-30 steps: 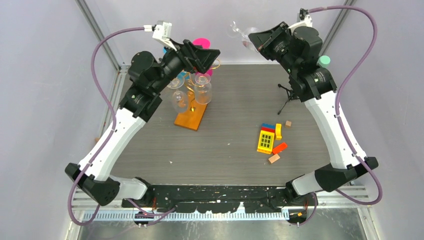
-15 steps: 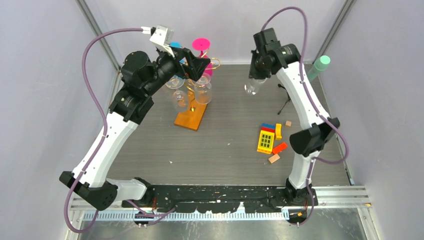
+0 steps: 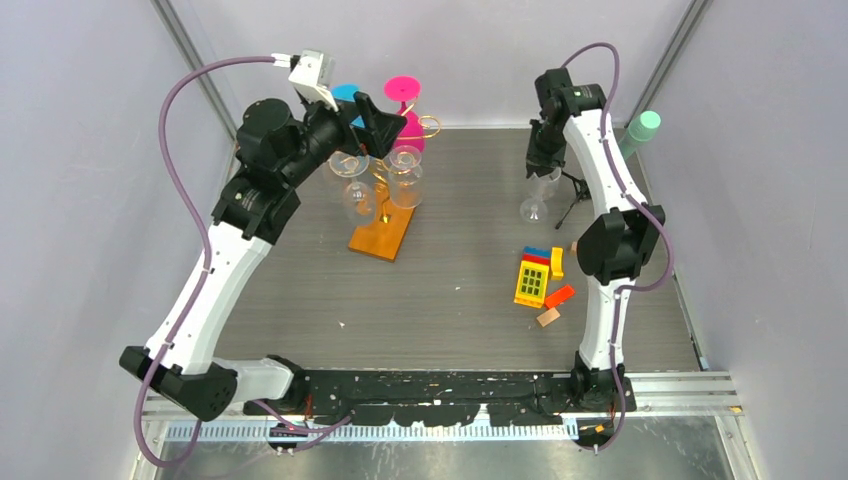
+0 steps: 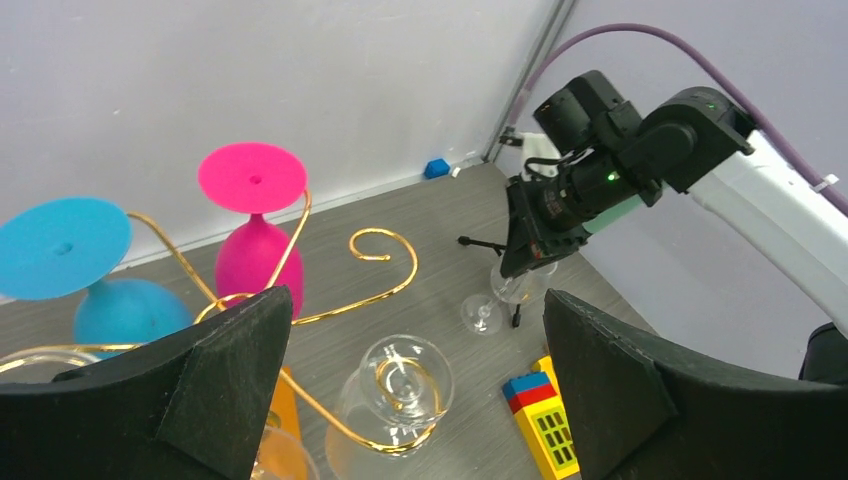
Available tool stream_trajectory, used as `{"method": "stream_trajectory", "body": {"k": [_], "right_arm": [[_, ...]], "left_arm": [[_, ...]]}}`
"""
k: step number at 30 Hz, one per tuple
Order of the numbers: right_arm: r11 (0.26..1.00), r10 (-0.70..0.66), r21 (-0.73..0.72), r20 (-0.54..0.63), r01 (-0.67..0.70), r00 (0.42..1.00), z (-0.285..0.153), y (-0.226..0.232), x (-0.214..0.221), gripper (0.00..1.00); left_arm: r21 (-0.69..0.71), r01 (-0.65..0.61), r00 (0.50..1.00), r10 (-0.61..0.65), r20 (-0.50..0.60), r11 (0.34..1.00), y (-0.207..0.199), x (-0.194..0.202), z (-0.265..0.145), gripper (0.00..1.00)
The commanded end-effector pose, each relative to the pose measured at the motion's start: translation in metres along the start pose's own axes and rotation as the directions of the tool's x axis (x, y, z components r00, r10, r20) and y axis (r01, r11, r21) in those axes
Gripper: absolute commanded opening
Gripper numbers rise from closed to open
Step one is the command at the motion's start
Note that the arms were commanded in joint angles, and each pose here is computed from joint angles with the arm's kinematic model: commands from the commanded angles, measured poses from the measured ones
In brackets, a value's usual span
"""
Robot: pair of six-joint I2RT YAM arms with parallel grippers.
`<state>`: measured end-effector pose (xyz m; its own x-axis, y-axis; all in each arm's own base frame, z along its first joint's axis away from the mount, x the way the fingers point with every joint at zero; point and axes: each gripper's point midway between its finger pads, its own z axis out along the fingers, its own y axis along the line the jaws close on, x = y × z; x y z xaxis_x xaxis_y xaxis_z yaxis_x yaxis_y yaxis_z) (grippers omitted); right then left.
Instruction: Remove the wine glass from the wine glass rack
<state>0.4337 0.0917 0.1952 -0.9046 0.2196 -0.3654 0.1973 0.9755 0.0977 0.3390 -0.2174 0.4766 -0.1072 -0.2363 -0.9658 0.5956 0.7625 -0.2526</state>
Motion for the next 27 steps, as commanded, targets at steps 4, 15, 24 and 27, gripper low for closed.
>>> {"method": "stream_trajectory", "body": {"k": [4,15,24,27], "right_arm": [[0.998,-0.016,-0.058,0.051,0.019,0.999,-0.002,0.007,-0.023,0.04],[0.998,-0.018,-0.058,0.065,0.022,0.998,0.018,0.008,-0.037,0.19],[0.998,-0.007,-0.064,0.130,0.015,0.992,-0.001,0.007,-0.048,0.40],[0.996,0.008,-0.092,0.176,0.008,0.984,-0.019,0.010,-0.055,0.46]], "left_arm": [[-0.052,0.105,0.994,-0.104,0.032,0.993,0.025,-0.020,-0.015,1.00],[-0.347,0.288,0.957,-0.252,0.145,0.893,0.123,-0.030,-0.060,0.99],[-0.509,0.303,0.953,-0.261,0.154,0.805,0.158,-0.019,-0.085,1.00],[-0.546,0.310,0.950,-0.272,0.153,0.778,0.171,-0.014,-0.092,1.00]]}}
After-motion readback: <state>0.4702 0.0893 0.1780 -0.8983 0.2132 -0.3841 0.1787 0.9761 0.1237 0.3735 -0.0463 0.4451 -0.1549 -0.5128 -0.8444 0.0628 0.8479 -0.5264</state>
